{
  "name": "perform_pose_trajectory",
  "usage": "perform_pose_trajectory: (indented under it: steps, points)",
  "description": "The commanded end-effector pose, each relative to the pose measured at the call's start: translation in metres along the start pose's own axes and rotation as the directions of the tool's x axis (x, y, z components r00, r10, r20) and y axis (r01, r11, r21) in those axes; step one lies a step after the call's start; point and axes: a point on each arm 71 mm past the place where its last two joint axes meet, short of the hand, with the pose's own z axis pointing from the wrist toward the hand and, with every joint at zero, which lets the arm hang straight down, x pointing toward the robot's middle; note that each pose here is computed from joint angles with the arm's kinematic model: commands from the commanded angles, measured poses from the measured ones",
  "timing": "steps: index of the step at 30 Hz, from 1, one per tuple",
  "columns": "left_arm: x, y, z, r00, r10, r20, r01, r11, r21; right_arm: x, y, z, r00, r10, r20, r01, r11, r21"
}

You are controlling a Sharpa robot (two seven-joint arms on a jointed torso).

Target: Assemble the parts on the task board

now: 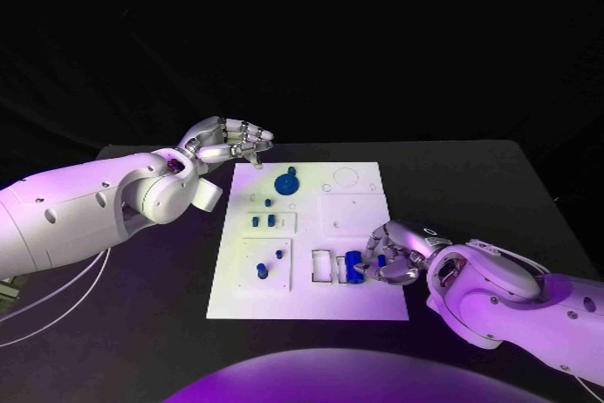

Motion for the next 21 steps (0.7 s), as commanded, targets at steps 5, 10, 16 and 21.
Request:
perform_pose_trajectory:
  steps: [5, 10, 16, 21]
  points:
    - [0.0026, -0.0011, 0.0007, 1.0, -0.011, -0.016, 0.011, 1.0, 0.006, 0.007, 0.005, 0.005, 0.997, -0.04, -0.062, 0.04, 0.999, 0.009]
    - [0.0031, -0.001, 0.0009, 1.0, -0.012, -0.018, 0.012, 1.0, 0.005, 0.01, 0.01, 0.01, 0.995, -0.071, -0.076, 0.071, 0.997, 0.005]
    - [0.0034, -0.001, 0.0008, 1.0, -0.013, -0.022, 0.013, 1.0, 0.003, 0.012, 0.011, 0.014, 0.99, -0.115, -0.083, 0.116, 0.993, 0.011]
    - [0.003, -0.0009, 0.0005, 1.0, -0.012, -0.021, 0.013, 1.0, 0.002, 0.013, 0.01, 0.016, 0.985, -0.156, -0.079, 0.157, 0.987, 0.017]
